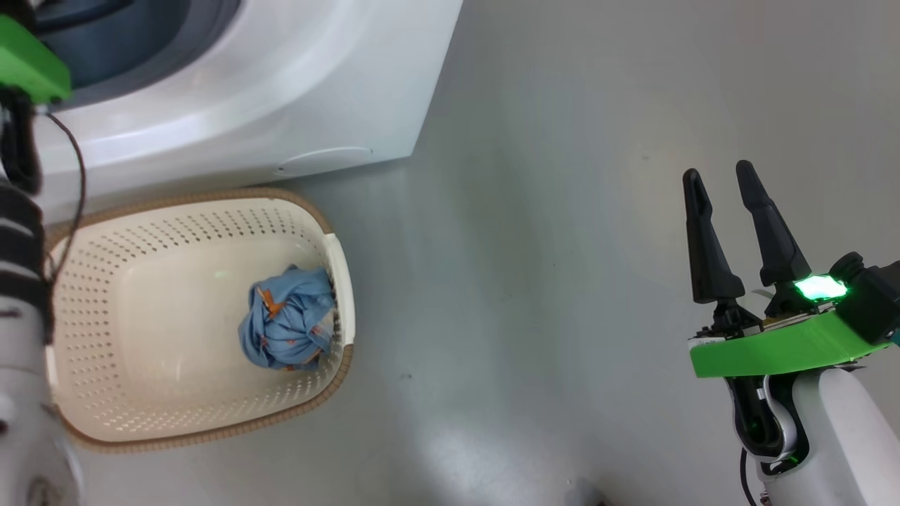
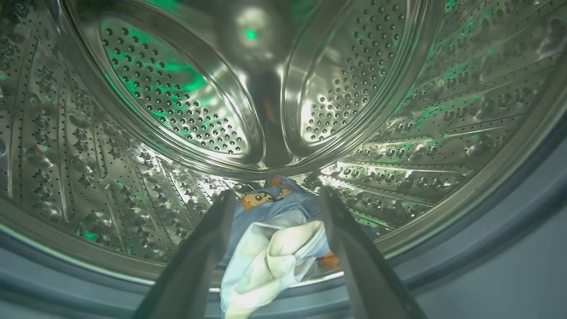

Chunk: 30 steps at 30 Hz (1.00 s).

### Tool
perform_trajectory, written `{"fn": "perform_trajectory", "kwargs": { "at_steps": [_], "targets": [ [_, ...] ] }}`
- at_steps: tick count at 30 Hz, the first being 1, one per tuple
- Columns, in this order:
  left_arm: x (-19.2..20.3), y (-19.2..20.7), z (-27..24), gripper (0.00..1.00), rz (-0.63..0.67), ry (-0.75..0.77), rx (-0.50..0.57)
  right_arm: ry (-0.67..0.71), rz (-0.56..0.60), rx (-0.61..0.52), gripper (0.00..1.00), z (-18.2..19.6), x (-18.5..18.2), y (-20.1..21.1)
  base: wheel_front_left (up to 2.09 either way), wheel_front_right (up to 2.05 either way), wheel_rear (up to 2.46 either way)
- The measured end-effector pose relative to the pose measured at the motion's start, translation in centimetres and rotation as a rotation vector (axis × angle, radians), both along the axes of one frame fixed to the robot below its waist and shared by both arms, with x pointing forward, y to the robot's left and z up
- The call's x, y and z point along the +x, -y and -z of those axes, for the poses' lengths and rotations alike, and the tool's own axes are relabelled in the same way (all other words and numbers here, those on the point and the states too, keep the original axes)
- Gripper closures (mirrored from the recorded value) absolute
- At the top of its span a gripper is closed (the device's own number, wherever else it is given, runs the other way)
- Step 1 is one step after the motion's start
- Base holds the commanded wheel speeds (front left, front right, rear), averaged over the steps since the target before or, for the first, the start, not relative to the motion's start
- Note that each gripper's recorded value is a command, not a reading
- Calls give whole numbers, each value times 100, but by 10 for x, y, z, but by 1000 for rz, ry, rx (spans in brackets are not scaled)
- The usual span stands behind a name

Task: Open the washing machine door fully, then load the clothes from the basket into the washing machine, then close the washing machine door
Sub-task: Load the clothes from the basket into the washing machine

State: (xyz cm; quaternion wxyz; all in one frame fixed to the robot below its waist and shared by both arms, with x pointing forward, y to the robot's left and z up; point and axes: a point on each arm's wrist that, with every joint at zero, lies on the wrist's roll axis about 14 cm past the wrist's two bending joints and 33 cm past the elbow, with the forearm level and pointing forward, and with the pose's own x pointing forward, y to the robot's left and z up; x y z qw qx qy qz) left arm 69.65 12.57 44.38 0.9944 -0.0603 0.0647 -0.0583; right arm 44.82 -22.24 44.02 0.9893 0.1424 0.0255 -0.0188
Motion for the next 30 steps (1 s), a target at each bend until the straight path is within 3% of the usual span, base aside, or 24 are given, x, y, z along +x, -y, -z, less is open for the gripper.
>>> {"fn": "perform_trajectory", "kwargs": {
  "at_steps": [17,30],
  "targets": [
    [-94,-2,-4,0,-4,36,-61,60,-33,-27,0,-32,-18,0,0,0,0],
    [-168,-29,-15,0,-42,68,-11,94,-61,-39,0,-49,-33,-4,0,0,0]
  ]
}}
